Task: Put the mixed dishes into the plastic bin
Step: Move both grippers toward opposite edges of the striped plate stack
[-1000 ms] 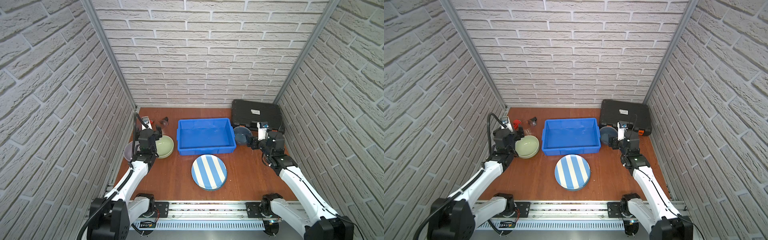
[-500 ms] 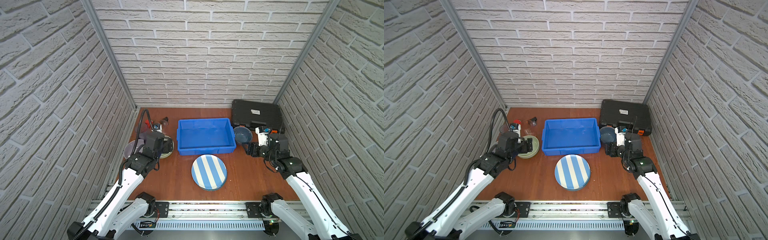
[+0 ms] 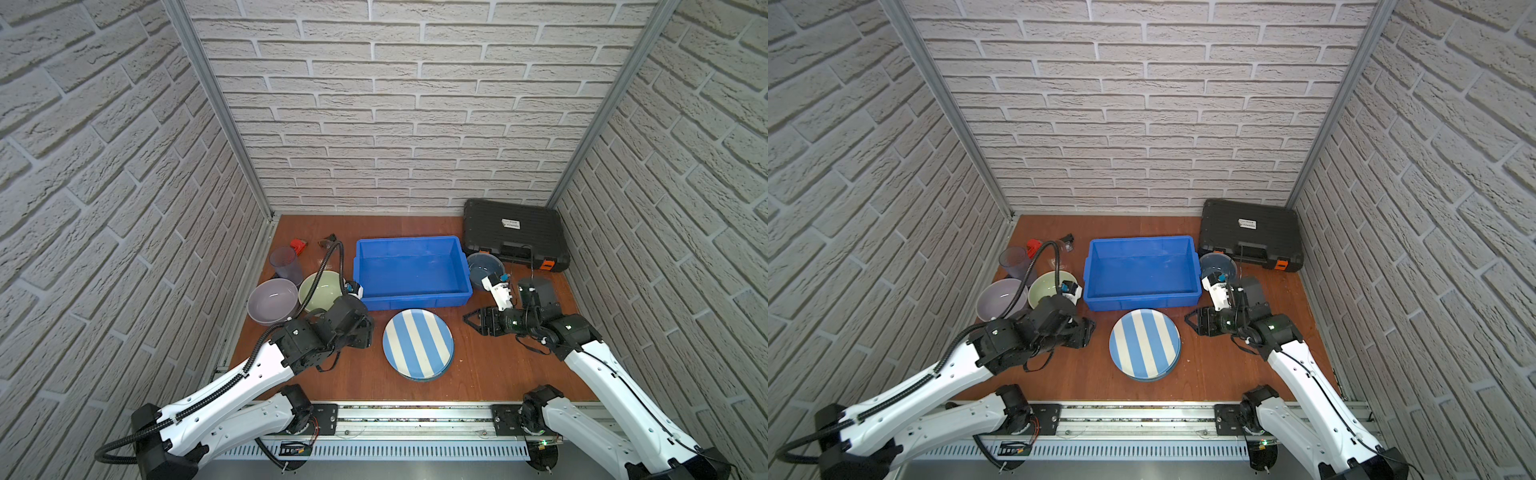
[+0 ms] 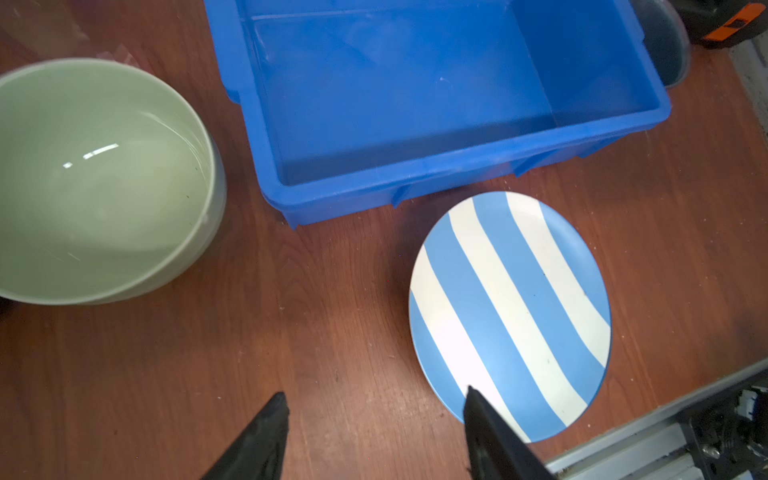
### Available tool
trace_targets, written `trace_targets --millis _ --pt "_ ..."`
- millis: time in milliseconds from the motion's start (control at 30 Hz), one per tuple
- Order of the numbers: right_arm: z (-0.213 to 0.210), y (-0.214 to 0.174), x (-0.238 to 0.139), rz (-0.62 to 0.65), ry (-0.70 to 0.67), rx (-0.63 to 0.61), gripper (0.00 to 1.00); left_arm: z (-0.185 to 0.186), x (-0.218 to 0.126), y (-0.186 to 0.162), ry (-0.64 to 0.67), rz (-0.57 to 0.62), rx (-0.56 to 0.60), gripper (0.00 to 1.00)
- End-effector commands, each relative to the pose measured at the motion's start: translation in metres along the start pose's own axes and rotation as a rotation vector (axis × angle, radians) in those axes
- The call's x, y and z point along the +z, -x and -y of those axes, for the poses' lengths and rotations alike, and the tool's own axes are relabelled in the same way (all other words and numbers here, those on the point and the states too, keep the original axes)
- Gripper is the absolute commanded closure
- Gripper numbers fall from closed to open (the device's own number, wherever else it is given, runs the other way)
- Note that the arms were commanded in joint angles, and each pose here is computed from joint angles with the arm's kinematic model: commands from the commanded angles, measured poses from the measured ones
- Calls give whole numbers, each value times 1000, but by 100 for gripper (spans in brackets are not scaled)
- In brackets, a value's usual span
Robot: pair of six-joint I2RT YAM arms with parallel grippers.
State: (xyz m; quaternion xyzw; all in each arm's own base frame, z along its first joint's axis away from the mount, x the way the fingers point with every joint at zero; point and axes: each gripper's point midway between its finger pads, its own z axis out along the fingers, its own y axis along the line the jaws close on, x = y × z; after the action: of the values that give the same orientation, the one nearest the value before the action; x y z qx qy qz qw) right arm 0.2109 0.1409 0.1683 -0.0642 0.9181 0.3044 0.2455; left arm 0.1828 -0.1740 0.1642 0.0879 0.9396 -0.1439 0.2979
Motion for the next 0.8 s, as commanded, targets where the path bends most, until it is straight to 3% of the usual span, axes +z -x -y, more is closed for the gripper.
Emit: trace_targets --millis 0,767 --pt "-7 -7 7 -24 42 6 37 10 12 -8 -25 -10 -75 39" --pt "-13 -40 40 -137 97 37 49 29 55 -45 -79 -73 -145 60"
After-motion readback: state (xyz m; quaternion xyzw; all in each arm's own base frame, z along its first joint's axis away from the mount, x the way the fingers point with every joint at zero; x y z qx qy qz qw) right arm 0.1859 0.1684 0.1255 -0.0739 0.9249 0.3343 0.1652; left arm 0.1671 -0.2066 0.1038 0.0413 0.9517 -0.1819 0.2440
